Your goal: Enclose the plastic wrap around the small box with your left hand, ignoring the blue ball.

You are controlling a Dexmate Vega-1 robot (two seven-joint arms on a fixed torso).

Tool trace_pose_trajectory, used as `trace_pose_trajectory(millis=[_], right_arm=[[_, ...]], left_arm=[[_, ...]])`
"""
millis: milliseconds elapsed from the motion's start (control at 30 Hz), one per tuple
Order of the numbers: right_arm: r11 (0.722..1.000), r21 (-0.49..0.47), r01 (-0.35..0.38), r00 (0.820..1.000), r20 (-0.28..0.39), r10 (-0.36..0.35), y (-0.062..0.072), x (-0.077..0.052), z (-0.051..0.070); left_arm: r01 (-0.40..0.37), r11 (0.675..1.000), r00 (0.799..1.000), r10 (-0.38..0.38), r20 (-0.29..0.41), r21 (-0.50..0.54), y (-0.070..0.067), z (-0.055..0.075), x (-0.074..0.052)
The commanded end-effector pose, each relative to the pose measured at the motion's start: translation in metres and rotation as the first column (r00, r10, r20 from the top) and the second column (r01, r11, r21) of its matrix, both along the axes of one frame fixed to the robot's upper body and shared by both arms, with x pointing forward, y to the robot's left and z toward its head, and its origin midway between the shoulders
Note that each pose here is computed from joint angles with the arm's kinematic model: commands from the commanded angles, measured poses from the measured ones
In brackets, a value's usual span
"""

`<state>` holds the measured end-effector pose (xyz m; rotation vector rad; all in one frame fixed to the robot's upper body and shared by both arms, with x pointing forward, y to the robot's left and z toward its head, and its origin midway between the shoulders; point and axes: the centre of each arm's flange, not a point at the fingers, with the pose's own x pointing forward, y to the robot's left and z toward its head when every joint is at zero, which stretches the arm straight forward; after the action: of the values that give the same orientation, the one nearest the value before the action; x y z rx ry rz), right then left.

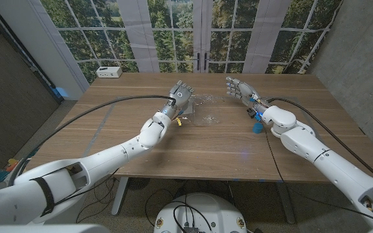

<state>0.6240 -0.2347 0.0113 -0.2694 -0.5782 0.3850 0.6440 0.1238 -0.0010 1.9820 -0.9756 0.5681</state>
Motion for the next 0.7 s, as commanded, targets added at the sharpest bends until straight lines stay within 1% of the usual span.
trace_pose_trajectory(millis=[33,67,133,167,200,233,267,300,333,367,400,433,467,500,533,600,633,700], right_arm=[[1.0,0.005,-0.002,1.0,-0.007,0.002,-0.001,0.004,0.0],[1.0,0.005,-0.006,1.0,-0.006,0.006,0.0,0.005,0.0],[1.0,0.002,-0.004,1.0,-0.005,0.004,0.0,0.005,0.001],[1.0,0.004,-0.003,1.0,-0.002,0.003,0.0,0.005,0.002],[1.0,0.005,-0.001,1.0,0.001,0.001,0.0,0.004,0.002],[1.0,0.004,0.0,1.0,0.001,0.0,0.0,0.004,0.002],[1.0,0.006,0.003,1.0,0.001,-0.003,0.0,0.004,0.003],[1.0,0.007,0.003,1.0,0.0,-0.003,0.0,0.004,0.003],[1.0,0.007,0.0,1.0,0.001,0.0,0.0,0.004,0.003],[1.0,0.003,0.0,1.0,0.002,0.0,0.0,0.004,0.003],[1.0,-0.001,0.002,1.0,0.004,-0.002,0.001,0.004,0.003],[1.0,0.003,-0.003,1.0,-0.001,0.003,0.001,0.005,0.003],[1.0,0.003,-0.004,1.0,-0.001,0.004,0.001,0.005,0.003],[1.0,0.002,-0.002,1.0,0.004,0.002,0.002,0.004,0.004],[1.0,0.003,-0.004,1.0,0.005,0.004,0.002,0.005,0.004],[1.0,0.0,-0.004,1.0,0.009,0.004,0.002,0.005,0.005],[1.0,0.001,-0.005,1.0,0.008,0.005,0.003,0.005,0.005],[1.0,-0.002,-0.007,1.0,0.008,0.007,0.003,0.005,0.005]], left_arm=[[0.048,0.976,0.988,-0.015,0.156,-0.213,0.011,-0.013,0.001],[0.077,0.967,0.985,-0.036,0.17,-0.242,0.013,-0.013,0.0],[0.081,0.953,0.975,-0.015,0.22,-0.292,0.013,-0.012,-0.004],[0.1,0.949,0.975,-0.033,0.22,-0.3,0.015,-0.011,-0.005],[0.103,0.951,0.978,-0.043,0.204,-0.292,0.015,-0.007,-0.007],[0.056,0.96,0.984,-0.007,0.176,-0.276,0.014,-0.004,-0.008],[0.06,0.965,0.99,-0.025,0.138,-0.256,0.017,-0.001,-0.009],[0.035,0.969,0.992,-0.003,0.128,-0.246,0.016,0.0,-0.011],[-0.046,0.976,0.991,0.071,0.11,-0.212,0.013,0.003,-0.013],[-0.044,0.981,0.994,0.062,0.087,-0.188,0.015,0.004,-0.013],[-0.012,0.979,0.994,0.033,0.101,-0.205,0.018,0.003,-0.015],[0.005,0.974,0.993,0.021,0.112,-0.226,0.021,0.003,-0.018],[0.006,0.974,0.993,0.02,0.113,-0.227,0.021,0.003,-0.018],[0.009,0.971,0.99,0.026,0.141,-0.24,0.022,0.003,-0.02],[-0.01,0.968,0.991,0.043,0.127,-0.251,0.021,0.004,-0.02],[-0.052,0.978,0.993,0.072,0.091,-0.2,0.02,0.007,-0.017],[-0.076,0.986,0.994,0.086,0.062,-0.148,0.018,0.01,-0.014],[-0.094,0.992,0.995,0.097,0.034,-0.09,0.015,0.012,-0.009]])
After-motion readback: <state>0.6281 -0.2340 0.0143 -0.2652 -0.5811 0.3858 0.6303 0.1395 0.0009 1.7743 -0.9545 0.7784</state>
